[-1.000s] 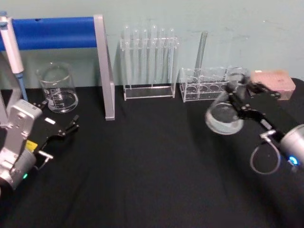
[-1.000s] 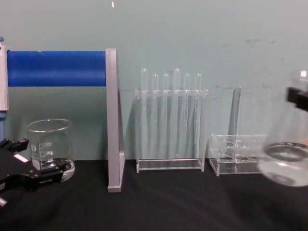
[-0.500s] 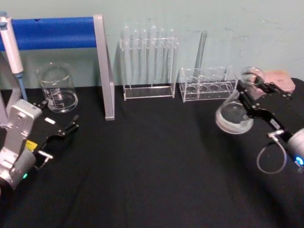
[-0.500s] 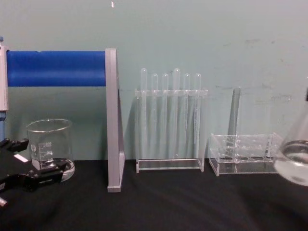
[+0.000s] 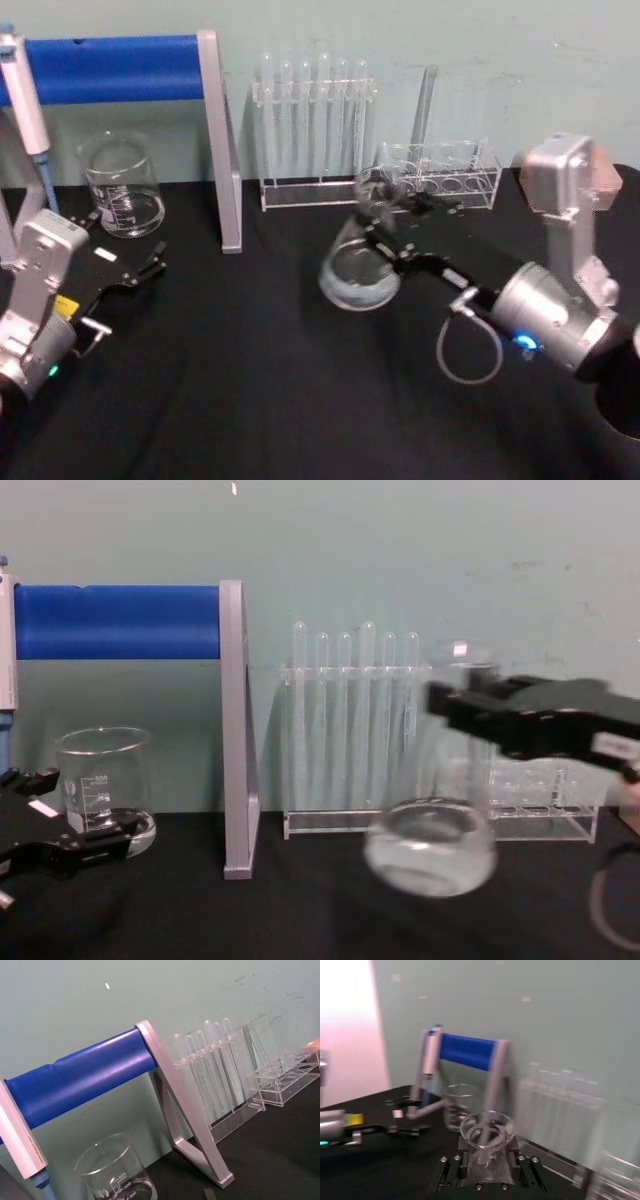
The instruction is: Grasp the erlenmeyer flask with one hand, shake it three times, then place it back.
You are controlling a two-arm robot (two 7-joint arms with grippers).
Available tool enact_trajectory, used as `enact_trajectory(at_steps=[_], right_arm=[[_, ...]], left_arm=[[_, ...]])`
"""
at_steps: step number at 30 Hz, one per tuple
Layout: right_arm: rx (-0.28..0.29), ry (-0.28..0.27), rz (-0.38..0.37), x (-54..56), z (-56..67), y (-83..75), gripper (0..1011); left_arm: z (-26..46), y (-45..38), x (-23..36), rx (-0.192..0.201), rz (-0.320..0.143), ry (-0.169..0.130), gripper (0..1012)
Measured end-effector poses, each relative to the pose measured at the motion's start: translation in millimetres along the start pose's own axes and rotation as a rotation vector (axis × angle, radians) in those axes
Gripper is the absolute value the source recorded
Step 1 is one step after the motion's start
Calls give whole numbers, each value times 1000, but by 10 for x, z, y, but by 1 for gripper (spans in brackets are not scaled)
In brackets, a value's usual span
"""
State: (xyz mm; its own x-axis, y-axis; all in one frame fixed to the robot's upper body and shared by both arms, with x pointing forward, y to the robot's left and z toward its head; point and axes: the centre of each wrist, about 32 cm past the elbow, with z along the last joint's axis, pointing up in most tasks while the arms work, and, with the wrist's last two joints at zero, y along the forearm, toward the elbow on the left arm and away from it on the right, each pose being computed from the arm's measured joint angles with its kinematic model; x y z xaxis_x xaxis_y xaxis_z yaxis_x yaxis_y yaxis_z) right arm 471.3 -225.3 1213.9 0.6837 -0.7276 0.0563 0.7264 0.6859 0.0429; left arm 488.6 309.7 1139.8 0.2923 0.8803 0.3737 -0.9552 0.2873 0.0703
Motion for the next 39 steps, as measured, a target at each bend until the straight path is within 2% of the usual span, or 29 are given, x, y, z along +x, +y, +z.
enact_trajectory(at_steps=[1,4,7,11,15,19,29,33,39], right_arm=[[0,0,0,0,0,0,456],[-1,3,79,-61,-6,112,456],[0,4,118,-95,-6,163,456],[0,4,129,-100,-9,169,456],[4,3,99,-73,-12,123,456],[4,1,32,-23,-9,24,456],[-15,-3,-228,136,-5,-365,456],[-23,-3,-308,168,1,-488,456],[-31,1,-370,197,-6,-588,456]], left_arm=[[0,0,0,0,0,0,1001],[0,0,0,0,0,0,1001],[0,0,0,0,0,0,1001],[0,0,0,0,0,0,1001],[0,0,0,0,0,0,1001],[0,0,0,0,0,0,1001],[0,0,0,0,0,0,1001],[0,0,0,0,0,0,1001],[0,0,0,0,0,0,1001]])
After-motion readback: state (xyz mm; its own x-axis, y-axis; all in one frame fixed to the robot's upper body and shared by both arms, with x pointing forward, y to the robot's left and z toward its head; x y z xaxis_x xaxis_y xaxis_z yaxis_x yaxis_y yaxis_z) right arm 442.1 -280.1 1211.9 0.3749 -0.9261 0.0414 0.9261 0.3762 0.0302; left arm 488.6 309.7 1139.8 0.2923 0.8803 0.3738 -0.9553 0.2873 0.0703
